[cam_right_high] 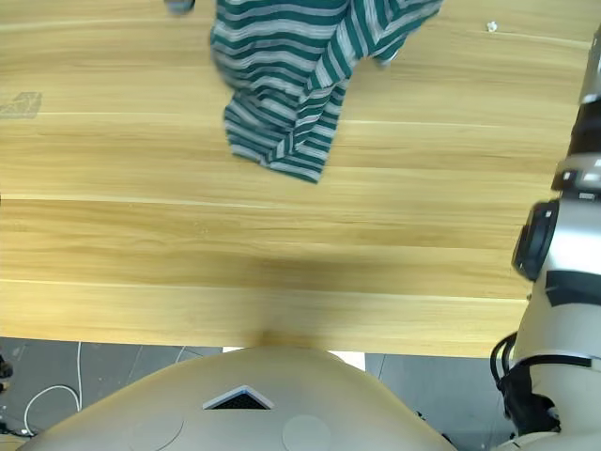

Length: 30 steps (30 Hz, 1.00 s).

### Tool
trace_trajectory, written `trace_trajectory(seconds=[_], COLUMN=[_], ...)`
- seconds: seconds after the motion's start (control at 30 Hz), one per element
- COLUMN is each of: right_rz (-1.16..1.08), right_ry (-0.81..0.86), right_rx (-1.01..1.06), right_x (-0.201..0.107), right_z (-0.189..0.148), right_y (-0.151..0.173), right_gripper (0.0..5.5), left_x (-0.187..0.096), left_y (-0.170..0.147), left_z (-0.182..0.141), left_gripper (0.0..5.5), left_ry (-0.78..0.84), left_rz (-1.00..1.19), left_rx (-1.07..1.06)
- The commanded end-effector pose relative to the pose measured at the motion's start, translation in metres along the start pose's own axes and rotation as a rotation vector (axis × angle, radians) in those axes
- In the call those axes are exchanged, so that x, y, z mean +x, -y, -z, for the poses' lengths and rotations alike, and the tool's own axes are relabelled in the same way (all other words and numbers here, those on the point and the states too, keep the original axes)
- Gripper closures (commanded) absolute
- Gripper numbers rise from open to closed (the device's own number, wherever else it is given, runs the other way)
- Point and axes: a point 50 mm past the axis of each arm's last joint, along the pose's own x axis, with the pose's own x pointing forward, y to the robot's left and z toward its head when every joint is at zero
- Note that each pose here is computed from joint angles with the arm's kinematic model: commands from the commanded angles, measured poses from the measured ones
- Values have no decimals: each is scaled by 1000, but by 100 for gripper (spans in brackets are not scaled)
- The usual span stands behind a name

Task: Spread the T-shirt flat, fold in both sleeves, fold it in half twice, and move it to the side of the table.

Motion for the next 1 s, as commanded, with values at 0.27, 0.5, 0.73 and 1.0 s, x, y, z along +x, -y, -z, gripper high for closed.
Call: trace_trajectory(seconds=[0.27, 0.5, 0.73, 1.0], right_rz=[315, 140, -648, -491], right_ry=[-467, -440, -125, 24], right_rx=[-614, -682, -426, -21], right_x=[12, 14, -71, -94], right_z=[4, 24, 90, 53], right_y=[69, 34, -158, -141], right_gripper=[550, 550, 550, 550], left_x=[-12, -1, -37, -130], left_y=[-41, -4, 189, 211], left_z=[52, 57, 34, -28], left_gripper=[549, 549, 549, 549], left_ry=[-458, -362, 198, 330], left_rz=[-221, -117, 364, 307], left_rx=[431, 405, 281, 84])
